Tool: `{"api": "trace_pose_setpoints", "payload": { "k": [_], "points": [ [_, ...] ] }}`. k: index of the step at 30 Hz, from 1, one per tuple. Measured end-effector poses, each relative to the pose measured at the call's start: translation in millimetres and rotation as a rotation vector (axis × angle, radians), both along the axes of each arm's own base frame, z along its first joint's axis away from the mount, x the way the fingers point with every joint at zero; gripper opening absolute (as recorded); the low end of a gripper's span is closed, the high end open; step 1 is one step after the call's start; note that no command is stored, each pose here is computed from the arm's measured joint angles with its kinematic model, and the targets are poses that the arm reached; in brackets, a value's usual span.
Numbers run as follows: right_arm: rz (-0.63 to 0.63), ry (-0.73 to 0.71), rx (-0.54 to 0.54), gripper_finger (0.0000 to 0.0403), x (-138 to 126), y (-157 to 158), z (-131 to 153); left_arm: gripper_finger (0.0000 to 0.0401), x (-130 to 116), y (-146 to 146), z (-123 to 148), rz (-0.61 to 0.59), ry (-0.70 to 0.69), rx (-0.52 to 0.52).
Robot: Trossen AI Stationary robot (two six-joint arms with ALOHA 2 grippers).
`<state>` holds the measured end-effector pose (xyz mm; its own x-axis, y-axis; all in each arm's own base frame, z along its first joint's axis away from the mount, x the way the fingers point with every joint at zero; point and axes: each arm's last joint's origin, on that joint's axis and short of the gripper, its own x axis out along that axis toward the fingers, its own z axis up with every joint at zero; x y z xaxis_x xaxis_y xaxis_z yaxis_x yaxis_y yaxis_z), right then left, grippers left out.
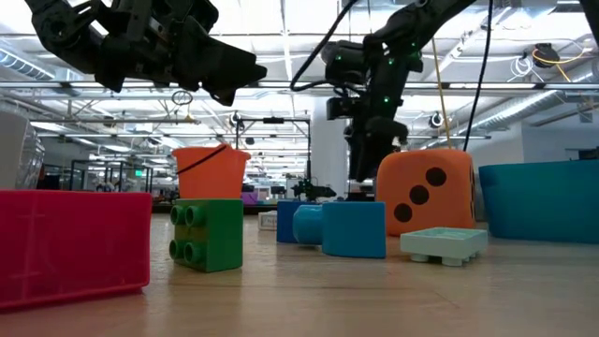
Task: Pick & Place Toys
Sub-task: Put the green game piece into the black bin
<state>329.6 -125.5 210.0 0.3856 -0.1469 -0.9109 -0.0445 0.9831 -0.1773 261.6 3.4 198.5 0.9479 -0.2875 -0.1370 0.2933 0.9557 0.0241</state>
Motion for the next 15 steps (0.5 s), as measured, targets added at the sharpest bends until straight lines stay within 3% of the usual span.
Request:
{"api": "trace_pose_setpoints", "payload": {
  "k": [5, 15],
  "points": [
    [0.039, 0.131, 0.029, 0.0238, -11, 4, -6, 0.0152, 0, 0, 0, 0.0, 0.0, 0.0],
    [0.062, 0.212, -0.005, 0.0238, -3, 7, -27, 0.0152, 0, 0, 0, 0.0, -0.002, 0.002]
  ]
}}
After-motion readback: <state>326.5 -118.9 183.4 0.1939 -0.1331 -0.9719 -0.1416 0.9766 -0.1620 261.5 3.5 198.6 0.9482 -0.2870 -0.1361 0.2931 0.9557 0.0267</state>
